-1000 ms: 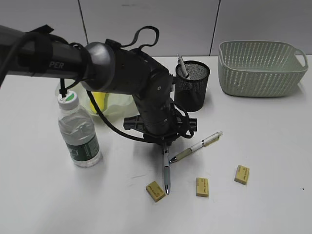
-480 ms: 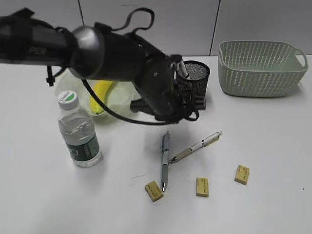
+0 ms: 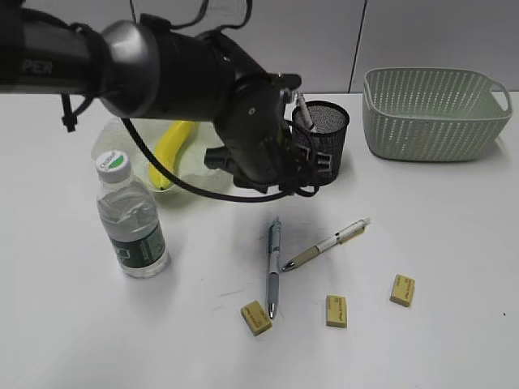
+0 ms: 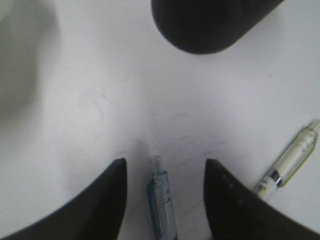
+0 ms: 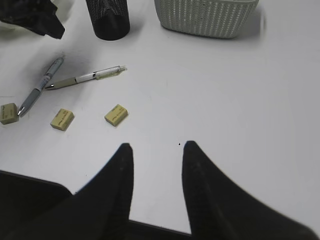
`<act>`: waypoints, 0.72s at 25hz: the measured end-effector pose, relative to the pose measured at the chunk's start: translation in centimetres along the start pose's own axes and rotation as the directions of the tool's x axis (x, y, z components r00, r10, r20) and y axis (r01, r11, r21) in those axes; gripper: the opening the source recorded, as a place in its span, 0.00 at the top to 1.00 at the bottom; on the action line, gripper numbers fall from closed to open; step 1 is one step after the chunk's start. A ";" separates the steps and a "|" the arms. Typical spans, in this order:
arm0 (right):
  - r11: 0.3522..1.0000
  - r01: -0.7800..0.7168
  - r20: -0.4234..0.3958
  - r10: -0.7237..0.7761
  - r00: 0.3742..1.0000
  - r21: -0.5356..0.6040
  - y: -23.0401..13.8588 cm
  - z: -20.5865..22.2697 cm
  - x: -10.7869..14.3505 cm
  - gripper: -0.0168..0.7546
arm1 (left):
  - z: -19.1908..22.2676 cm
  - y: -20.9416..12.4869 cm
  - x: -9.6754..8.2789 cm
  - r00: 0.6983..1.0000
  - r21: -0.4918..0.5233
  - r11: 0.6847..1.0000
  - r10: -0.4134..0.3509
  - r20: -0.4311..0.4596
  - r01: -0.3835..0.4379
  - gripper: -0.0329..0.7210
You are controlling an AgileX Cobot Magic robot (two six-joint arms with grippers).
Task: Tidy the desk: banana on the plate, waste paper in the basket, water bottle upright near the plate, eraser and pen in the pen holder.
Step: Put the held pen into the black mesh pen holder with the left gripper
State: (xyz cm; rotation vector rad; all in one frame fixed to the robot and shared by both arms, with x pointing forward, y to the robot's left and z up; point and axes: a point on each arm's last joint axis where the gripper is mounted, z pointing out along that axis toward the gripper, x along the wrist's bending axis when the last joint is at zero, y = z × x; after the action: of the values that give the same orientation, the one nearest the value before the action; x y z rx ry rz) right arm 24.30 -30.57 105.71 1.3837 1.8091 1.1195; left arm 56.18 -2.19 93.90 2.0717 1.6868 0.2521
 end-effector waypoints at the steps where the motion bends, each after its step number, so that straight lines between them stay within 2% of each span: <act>1: 1.000 0.000 0.000 0.000 1.000 0.000 0.0 0.0 0.0 0.62 | 0.5 -0.3 0.1 1.000 0.018 1.000 -0.003 -0.010 0.003 0.44; 5: 1.000 0.000 0.000 0.000 1.000 0.000 0.0 0.0 0.0 0.62 | 2.2 -1.3 0.1 1.000 0.064 0.998 -0.004 -0.027 0.006 0.36; 10: 1.000 0.000 0.000 0.000 1.000 0.000 0.0 0.0 0.0 0.62 | 3.7 -2.5 0.1 0.999 0.121 0.992 -0.011 -0.049 0.017 0.38; 12: 1.000 0.000 0.000 0.000 1.000 0.000 0.0 0.0 0.0 0.62 | 4.0 -2.6 0.1 0.998 0.129 0.991 -0.010 -0.056 0.017 0.48; 15: 1.000 0.000 0.000 0.000 1.000 0.000 0.0 0.0 0.0 0.62 | 4.0 -2.7 0.2 0.998 0.133 0.991 -0.008 -0.059 0.016 0.78; 16: 1.000 0.000 0.000 0.000 1.000 0.000 0.0 0.0 0.0 0.62 | 4.0 -2.7 0.2 0.998 0.132 0.991 -0.006 -0.060 0.014 0.81; 18: 1.000 0.000 0.000 0.000 1.000 0.000 0.0 0.0 0.0 0.62 | 4.0 -2.7 0.1 0.998 0.132 0.991 -0.004 -0.059 0.012 0.80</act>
State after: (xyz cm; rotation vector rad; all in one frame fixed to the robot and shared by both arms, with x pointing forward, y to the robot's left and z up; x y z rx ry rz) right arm 24.30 -30.57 105.71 1.3837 1.8091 1.1195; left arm 55.49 -2.59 89.10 2.1719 1.7906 0.2054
